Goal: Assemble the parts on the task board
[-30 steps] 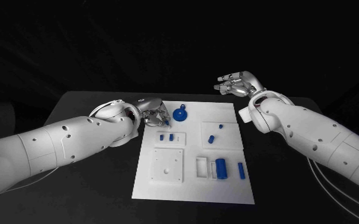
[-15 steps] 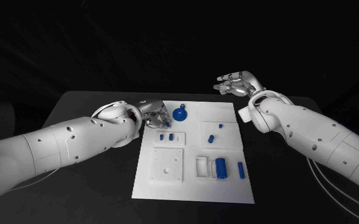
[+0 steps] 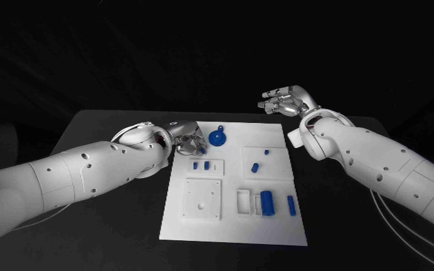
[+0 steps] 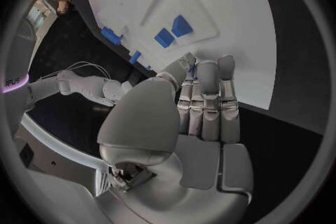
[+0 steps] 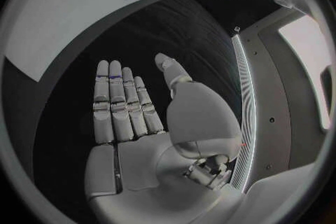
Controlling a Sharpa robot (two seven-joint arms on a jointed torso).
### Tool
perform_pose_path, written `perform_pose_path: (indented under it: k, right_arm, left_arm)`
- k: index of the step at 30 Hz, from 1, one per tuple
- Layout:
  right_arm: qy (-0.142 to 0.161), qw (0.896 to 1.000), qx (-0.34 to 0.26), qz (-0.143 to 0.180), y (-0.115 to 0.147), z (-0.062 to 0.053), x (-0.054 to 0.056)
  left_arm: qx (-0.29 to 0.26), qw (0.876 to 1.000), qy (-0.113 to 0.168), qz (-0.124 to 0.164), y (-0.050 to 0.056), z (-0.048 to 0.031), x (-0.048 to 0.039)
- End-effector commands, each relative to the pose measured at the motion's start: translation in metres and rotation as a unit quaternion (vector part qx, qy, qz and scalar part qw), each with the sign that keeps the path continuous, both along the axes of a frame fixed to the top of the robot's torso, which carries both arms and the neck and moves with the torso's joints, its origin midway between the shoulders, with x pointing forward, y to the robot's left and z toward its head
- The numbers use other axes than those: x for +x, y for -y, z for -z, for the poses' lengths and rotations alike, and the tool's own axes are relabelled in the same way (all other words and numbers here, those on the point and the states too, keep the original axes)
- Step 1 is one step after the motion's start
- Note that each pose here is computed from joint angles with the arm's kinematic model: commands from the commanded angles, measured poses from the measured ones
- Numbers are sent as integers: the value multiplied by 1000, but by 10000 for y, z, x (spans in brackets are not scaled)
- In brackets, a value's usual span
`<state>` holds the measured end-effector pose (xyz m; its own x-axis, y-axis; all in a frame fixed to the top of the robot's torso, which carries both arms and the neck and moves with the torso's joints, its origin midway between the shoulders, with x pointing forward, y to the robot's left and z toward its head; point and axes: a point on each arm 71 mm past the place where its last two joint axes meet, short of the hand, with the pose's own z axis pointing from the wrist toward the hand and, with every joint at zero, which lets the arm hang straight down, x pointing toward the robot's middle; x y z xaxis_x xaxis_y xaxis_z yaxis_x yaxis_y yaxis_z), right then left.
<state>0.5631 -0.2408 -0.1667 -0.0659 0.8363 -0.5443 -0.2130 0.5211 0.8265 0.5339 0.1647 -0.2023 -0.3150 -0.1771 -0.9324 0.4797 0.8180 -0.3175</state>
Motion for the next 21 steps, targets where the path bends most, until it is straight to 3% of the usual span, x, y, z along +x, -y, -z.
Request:
perform_pose_path:
  k: [1,21]
  right_arm:
    - [1,1000,0,-9,-21,-2,-4]
    - [1,1000,0,-10,-25,1,-3]
  left_arm:
    - [12,1000,-10,7,22,40,-17]
    - [8,1000,2,22,82,32,-51]
